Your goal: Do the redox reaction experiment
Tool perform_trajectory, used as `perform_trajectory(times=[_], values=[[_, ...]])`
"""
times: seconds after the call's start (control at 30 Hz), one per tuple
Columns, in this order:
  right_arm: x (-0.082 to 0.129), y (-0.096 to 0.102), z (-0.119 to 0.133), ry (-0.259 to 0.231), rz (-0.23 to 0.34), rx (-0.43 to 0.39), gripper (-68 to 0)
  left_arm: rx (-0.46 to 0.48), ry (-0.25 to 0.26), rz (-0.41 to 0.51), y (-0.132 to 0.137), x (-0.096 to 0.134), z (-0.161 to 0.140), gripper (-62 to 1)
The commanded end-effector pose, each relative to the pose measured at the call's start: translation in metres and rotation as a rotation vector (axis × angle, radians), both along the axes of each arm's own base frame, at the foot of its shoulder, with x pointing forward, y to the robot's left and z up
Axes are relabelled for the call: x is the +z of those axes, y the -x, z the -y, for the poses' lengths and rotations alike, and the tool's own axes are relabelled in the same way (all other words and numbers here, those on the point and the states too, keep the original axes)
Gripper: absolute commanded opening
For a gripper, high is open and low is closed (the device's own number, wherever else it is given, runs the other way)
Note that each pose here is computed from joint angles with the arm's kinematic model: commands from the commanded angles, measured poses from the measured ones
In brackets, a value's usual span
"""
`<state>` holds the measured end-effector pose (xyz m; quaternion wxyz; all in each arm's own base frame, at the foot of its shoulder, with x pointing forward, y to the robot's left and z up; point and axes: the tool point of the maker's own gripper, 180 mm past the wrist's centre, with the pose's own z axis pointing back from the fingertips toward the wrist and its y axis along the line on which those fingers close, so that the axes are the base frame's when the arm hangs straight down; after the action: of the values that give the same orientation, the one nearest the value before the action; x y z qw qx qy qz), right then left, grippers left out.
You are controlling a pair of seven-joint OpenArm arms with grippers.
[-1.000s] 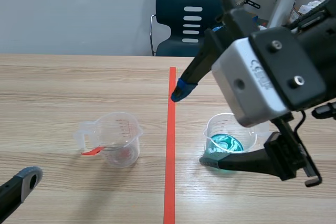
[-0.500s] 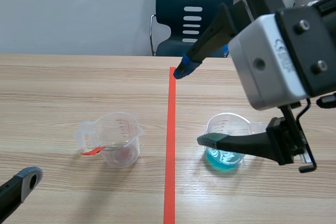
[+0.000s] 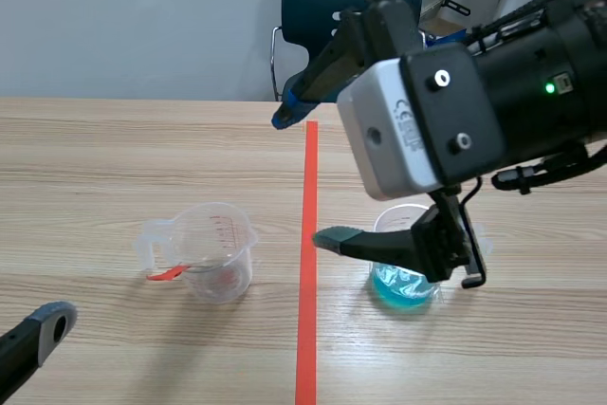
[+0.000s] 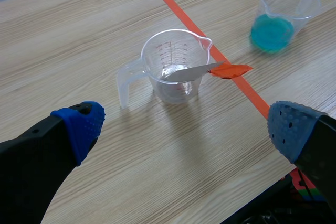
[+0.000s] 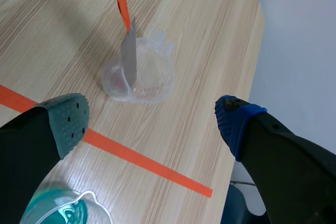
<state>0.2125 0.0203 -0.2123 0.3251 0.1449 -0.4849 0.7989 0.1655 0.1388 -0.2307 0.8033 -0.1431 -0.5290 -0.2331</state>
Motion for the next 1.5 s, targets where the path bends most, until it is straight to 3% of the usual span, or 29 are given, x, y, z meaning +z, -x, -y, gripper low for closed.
perform_trajectory(times=[0.0,0.37,0.6,0.83,1.47], values=[[0.004,-0.002,-0.004,-0.019,0.007,0.002,-15.8,0.005,0.018,0.028,-0.003,0.007,0.001,1.4],[-0.007,-0.001,-0.033,-0.042,0.006,0.032,-15.6,0.005,0.018,0.028,-0.003,0.007,0.001,1.4],[-0.015,0.008,-0.05,-0.055,-0.034,0.066,-15.7,0.005,0.018,0.028,-0.003,0.007,0.001,1.4],[-0.034,0.022,-0.062,-0.029,-0.082,0.092,-15.7,0.005,0.018,0.028,-0.003,0.007,0.001,1.4],[-0.048,0.006,-0.086,-0.034,-0.097,0.066,-16.2,0.005,0.018,0.028,-0.003,0.007,0.001,1.4]])
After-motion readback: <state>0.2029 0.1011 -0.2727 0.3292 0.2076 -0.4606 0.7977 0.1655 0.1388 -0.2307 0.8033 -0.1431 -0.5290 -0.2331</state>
